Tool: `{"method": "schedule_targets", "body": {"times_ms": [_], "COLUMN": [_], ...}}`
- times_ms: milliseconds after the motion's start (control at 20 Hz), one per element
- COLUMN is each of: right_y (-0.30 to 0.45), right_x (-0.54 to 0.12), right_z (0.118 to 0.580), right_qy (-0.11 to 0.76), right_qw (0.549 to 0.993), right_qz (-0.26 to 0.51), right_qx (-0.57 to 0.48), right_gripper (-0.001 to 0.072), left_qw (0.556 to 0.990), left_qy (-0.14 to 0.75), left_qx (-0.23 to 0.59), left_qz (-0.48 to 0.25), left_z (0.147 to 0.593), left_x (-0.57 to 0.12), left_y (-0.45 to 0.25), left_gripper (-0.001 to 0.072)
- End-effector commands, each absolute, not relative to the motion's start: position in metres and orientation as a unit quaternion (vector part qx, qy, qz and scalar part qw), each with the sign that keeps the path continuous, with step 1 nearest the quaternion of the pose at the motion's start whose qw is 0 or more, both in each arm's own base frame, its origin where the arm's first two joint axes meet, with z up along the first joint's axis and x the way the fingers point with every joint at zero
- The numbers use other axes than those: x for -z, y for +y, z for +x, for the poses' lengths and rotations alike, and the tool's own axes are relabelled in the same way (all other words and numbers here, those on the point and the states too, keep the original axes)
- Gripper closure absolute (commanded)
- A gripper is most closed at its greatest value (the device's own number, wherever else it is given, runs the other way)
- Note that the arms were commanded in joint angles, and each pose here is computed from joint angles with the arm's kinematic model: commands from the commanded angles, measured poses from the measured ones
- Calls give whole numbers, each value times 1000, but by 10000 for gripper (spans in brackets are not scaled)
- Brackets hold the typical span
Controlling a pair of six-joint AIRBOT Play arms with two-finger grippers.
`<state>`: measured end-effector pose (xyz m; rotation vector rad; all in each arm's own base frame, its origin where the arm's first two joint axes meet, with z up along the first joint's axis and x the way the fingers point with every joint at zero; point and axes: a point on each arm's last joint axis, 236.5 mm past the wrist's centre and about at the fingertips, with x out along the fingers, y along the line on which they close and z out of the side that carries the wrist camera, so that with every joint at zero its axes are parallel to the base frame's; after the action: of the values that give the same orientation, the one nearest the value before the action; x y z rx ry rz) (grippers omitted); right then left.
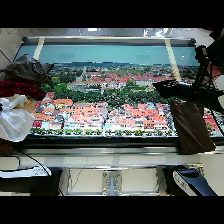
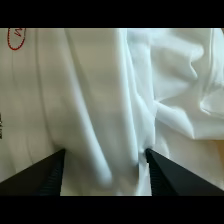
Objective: Fold the shirts.
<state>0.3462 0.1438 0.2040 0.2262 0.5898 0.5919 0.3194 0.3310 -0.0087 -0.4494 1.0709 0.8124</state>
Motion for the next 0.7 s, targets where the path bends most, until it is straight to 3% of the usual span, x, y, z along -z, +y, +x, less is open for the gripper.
{"method": "schedule_targets", "body": {"times_ms": [0,50,100,400,650], "right_y": [143,142,142,142,142], "right_x": [-206,-207,-209,-238,-299], "right_z": [349,350,351,356,352], "right_qy": [285,282,279,244,182], "right_qw": [908,909,910,919,933], "right_qz": [128,131,134,139,117], "right_qx": [-278,-276,-276,-277,-287], "right_gripper": [696,696,696,696,696], "left_qw": [767,766,764,824,914], "left_qy": [480,481,484,366,266], "left_qx": [-373,-373,-371,-292,-59], "left_qz": [-206,-206,-210,-320,-300], "left_z": [327,327,327,377,414], "left_x": [16,16,15,-74,-209], "left_y": [339,338,334,267,114], "left_gripper": [343,597,699,699,699]}}
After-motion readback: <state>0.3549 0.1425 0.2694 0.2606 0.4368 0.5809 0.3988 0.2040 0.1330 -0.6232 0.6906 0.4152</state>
